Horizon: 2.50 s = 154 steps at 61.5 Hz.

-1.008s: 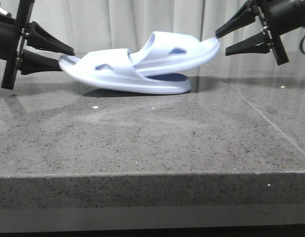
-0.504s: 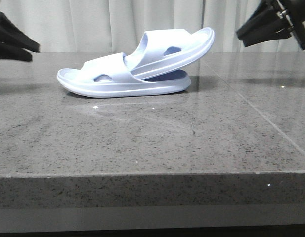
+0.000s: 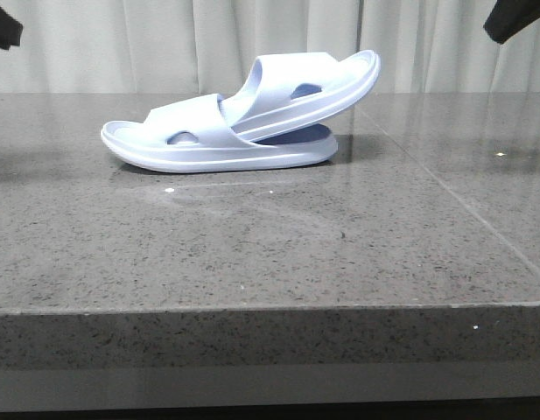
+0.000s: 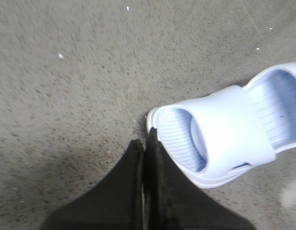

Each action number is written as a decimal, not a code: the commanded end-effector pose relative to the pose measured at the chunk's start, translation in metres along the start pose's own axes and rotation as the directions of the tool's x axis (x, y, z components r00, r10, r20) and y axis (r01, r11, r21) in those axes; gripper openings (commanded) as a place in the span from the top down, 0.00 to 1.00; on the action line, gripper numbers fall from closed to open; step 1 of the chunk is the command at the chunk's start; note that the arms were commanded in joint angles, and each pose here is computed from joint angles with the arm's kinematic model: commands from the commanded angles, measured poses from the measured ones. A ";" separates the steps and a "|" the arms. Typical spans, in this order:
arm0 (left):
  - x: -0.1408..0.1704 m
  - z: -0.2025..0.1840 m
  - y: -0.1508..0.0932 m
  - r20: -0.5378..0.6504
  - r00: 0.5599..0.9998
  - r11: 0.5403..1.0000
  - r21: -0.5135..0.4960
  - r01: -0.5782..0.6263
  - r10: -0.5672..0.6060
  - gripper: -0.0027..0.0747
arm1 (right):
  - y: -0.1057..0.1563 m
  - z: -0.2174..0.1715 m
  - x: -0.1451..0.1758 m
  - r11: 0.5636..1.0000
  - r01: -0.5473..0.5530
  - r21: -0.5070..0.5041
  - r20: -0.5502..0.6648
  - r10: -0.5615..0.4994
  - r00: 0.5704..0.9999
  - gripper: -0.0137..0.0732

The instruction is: Insert blue slippers together front up

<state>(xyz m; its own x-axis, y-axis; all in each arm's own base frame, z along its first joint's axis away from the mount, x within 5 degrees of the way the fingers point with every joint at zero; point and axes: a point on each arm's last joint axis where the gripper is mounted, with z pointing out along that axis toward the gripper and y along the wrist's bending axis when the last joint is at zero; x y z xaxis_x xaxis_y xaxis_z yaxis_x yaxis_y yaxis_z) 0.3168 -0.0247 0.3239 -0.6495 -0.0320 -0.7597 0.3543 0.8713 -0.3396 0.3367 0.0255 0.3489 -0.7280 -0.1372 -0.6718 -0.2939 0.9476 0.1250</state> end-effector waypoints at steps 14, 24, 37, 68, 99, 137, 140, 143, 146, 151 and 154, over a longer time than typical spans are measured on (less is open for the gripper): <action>0.028 -0.057 -0.050 0.319 0.918 0.952 -0.265 -0.152 0.235 0.99 | 0.040 -0.059 0.033 0.988 0.083 0.132 0.328 -0.123 0.937 0.91; 0.065 -0.076 -0.060 0.396 0.864 0.925 -0.335 -0.180 0.312 0.99 | 0.050 -0.073 0.073 0.983 0.089 0.159 0.442 -0.151 0.884 0.91; 0.106 -0.102 -0.066 0.499 0.796 0.917 -0.362 -0.168 0.342 0.99 | 0.059 -0.090 0.123 0.980 0.104 0.169 0.530 -0.180 0.828 0.91; 0.163 -0.146 -0.070 0.638 0.684 0.929 -0.328 -0.174 0.353 0.99 | 0.062 -0.123 0.212 0.983 0.052 0.177 0.737 -0.167 0.655 0.91; 0.166 -0.145 -0.071 0.636 0.696 0.937 -0.305 -0.170 0.333 0.99 | 0.062 -0.125 0.218 0.983 0.052 0.178 0.747 -0.169 0.643 0.91; 0.166 -0.144 -0.071 0.634 0.698 0.937 -0.305 -0.170 0.333 0.99 | 0.062 -0.125 0.218 0.983 0.052 0.177 0.746 -0.169 0.644 0.91; 0.166 -0.144 -0.071 0.634 0.698 0.937 -0.305 -0.170 0.333 0.99 | 0.062 -0.125 0.218 0.983 0.052 0.177 0.746 -0.169 0.644 0.91; 0.166 -0.145 -0.071 0.636 0.696 0.937 -0.307 -0.168 0.333 0.99 | 0.062 -0.125 0.218 0.983 0.052 0.177 0.746 -0.169 0.644 0.91; 0.167 -0.144 -0.069 0.635 0.694 0.933 -0.319 -0.166 0.340 0.99 | 0.062 -0.125 0.218 0.983 0.052 0.177 0.746 -0.169 0.644 0.91; 0.171 -0.142 -0.071 0.598 0.682 0.903 -0.353 -0.246 0.420 0.99 | 0.062 -0.125 0.218 0.983 0.052 0.177 0.746 -0.169 0.644 0.91; 0.173 -0.143 -0.073 0.572 0.665 0.874 -0.376 -0.309 0.481 0.99 | 0.062 -0.125 0.218 0.983 0.052 0.177 0.746 -0.169 0.644 0.91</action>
<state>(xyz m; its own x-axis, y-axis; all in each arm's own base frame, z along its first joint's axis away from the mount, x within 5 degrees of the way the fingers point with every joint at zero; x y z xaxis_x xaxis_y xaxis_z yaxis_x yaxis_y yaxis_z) 0.0854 -0.0243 0.2844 0.0447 0.0533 -0.9976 0.2707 0.9606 0.0634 0.0826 0.0207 0.2848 -0.0555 -0.0539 -0.9970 -0.2424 0.9694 -0.0389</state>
